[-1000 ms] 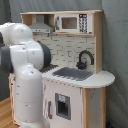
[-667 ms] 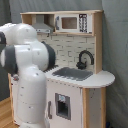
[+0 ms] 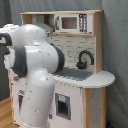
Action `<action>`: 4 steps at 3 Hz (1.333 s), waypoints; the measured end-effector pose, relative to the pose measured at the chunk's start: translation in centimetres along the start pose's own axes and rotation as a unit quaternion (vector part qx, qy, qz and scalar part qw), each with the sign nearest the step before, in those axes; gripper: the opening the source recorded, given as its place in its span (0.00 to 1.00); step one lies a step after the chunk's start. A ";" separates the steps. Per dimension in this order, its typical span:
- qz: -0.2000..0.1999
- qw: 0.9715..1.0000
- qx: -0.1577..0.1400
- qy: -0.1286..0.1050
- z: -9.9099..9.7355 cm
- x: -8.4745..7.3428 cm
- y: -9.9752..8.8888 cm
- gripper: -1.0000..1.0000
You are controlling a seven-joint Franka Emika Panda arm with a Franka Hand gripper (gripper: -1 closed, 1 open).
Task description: Play with the kitchen
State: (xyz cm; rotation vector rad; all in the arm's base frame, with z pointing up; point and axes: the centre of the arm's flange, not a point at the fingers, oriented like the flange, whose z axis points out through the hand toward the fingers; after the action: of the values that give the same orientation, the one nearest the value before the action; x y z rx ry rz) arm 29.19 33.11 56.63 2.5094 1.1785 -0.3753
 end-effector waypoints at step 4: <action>0.018 0.994 -0.037 0.102 0.6 -5.7 1.9 0.00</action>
State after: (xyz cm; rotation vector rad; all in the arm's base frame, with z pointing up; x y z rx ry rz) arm 27.07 27.85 58.63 2.5471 1.1945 -0.0649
